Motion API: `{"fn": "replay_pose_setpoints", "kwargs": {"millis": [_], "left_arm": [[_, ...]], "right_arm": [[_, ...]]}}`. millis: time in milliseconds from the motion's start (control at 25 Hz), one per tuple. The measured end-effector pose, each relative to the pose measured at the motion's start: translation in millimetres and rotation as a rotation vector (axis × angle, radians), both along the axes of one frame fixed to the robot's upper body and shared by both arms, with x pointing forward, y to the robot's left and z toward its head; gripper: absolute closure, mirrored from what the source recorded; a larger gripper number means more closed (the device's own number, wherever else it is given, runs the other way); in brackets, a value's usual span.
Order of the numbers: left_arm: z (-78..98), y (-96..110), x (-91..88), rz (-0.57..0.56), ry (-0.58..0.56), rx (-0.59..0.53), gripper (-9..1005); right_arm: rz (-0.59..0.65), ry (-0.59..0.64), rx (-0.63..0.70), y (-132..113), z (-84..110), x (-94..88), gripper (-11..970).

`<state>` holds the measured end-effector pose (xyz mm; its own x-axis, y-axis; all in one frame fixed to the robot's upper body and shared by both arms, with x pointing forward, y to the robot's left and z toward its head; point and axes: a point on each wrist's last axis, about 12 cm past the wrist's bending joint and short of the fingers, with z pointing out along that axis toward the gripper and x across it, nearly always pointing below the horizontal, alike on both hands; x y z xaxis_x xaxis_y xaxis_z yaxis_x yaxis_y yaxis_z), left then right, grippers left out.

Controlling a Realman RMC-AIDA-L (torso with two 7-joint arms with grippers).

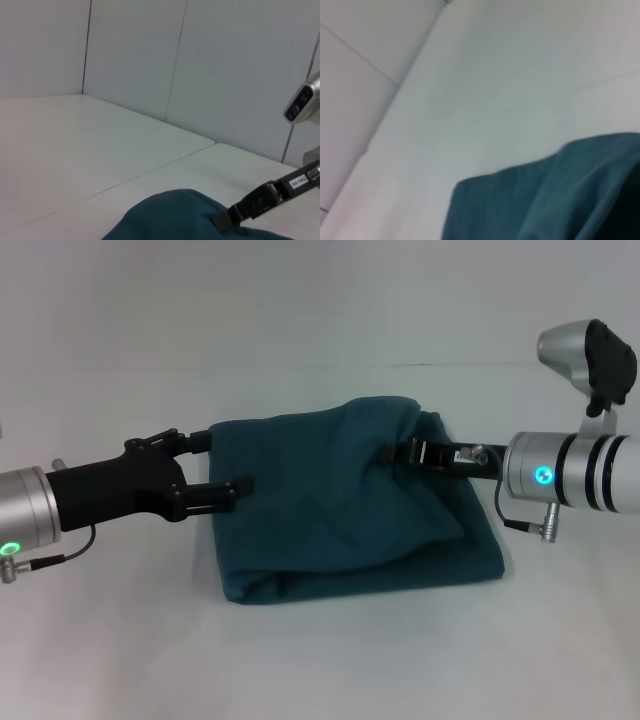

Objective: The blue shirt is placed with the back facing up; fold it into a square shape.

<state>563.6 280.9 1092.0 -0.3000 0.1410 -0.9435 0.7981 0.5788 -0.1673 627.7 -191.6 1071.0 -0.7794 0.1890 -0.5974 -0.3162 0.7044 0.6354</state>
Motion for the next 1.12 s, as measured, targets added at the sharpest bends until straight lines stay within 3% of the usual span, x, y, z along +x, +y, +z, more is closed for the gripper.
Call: {"fn": "replay_pose_setpoints", "kwargs": {"millis": [800,1120], "left_arm": [[4.8,17,-0.9,0.061,-0.019,-0.017,49],[5.0,15,-2.6,0.049,-0.013,-0.029,48]], "right_arm": [[0.158,-0.185,0.108,1,53.2,4.1,833],[0.185,-0.215,0.138,-6,64.3,-0.6,816]]}}
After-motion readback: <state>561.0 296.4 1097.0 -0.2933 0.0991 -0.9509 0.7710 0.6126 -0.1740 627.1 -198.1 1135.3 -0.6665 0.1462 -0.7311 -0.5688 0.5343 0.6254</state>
